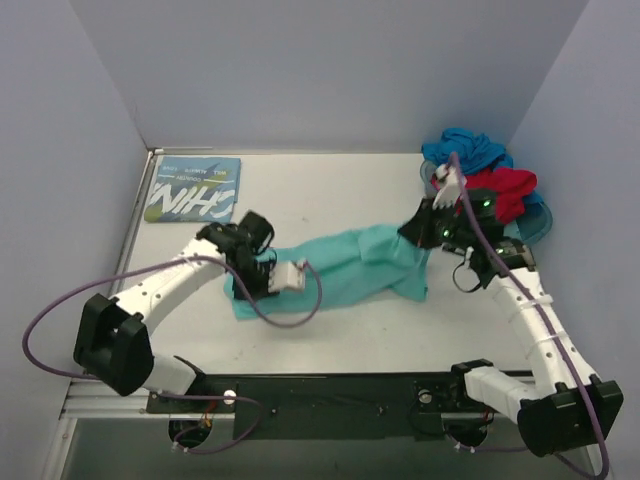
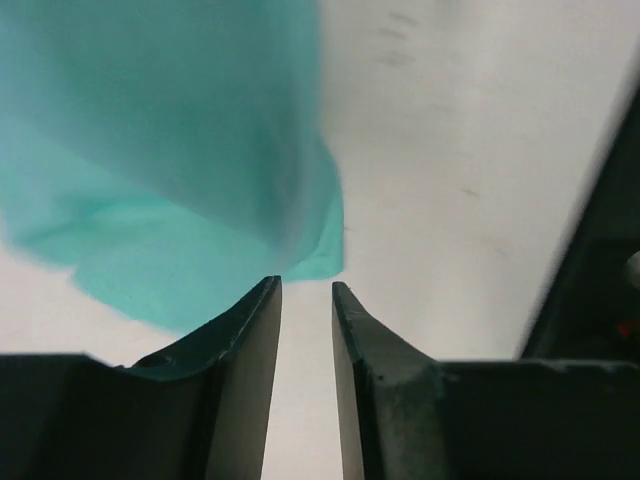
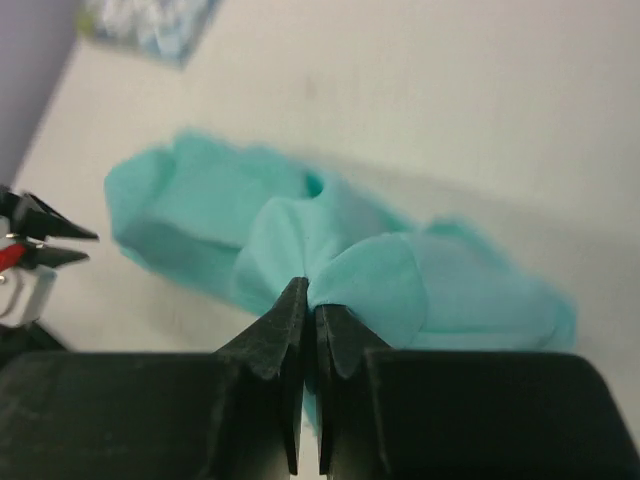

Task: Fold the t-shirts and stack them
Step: Flatten out the tshirt

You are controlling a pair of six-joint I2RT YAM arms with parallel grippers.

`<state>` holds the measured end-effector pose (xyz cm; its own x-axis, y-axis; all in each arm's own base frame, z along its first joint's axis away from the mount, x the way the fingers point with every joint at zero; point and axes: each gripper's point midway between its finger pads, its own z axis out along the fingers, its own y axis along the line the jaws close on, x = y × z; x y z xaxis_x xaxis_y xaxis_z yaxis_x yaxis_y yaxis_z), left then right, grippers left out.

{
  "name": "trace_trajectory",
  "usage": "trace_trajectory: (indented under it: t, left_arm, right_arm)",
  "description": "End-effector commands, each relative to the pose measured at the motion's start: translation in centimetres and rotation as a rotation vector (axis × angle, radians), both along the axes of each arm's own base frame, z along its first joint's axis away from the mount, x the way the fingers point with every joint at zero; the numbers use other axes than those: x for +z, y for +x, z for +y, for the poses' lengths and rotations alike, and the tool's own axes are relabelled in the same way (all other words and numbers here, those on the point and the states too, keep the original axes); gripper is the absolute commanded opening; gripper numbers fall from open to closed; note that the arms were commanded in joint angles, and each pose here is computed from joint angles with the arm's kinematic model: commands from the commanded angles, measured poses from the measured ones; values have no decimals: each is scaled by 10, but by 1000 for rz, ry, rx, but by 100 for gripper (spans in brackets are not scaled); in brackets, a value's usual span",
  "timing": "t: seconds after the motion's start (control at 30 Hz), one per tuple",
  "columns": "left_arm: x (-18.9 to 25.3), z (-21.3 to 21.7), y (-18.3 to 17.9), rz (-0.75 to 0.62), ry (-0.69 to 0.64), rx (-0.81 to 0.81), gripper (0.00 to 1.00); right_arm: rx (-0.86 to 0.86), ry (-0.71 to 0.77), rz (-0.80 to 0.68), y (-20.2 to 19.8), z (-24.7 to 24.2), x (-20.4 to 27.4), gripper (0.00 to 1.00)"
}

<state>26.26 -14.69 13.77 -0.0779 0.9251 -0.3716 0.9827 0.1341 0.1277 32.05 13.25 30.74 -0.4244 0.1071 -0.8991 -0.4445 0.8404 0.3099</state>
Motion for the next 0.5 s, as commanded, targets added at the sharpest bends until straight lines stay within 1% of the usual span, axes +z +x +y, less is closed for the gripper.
trace_trajectory:
  t: [0.0,0.03,0.07,0.1,0.13,0.17,0.2,0.23,0.3,0.33,0.37,0.4,0.43,0.47]
  left_arm:
    - [-23,29,-100,91,136,-332,45]
    - [-19,25,-103,77,96,-336,48]
    - [-15,19,-94,37,70,-322,54]
    - [-13,13,-87,12,52,-310,57]
    - [-4,4,-71,-35,19,-279,61]
    - [3,-7,-58,-44,-12,-267,61]
    - [8,-10,-47,-40,-36,-225,61]
    - [11,-23,-34,-10,-74,-211,60]
    - [11,-29,0,60,-140,-83,58]
    - [12,-35,6,101,-185,-47,57]
    - [8,-35,26,145,-189,-2,57]
    - [8,-38,31,173,-210,-7,57]
    - [2,-39,47,208,-200,-2,57]
    - [-1,-41,53,220,-199,-2,57]
  right_arm:
    - [130,22,428,-85,29,-123,0]
    - [151,-8,572,-109,31,-147,0]
    - [138,-19,646,-118,30,-157,0]
    - [125,-36,781,-135,26,-176,0]
    - [99,-32,857,-143,24,-182,0]
    - [64,-57,968,-157,19,-197,0]
    - [27,-54,1030,-163,17,-203,0]
    - [-20,-68,1142,-178,12,-216,0]
    - [-52,-90,1247,-194,7,-229,0]
    - [-76,-111,1269,-198,2,-233,0]
    - [-91,-121,1284,-202,-1,-236,0]
    - [-118,-132,1281,-200,-7,-239,0]
    - [-122,-136,1275,-199,-10,-240,0]
    - [-140,-129,1269,-194,-13,-241,0]
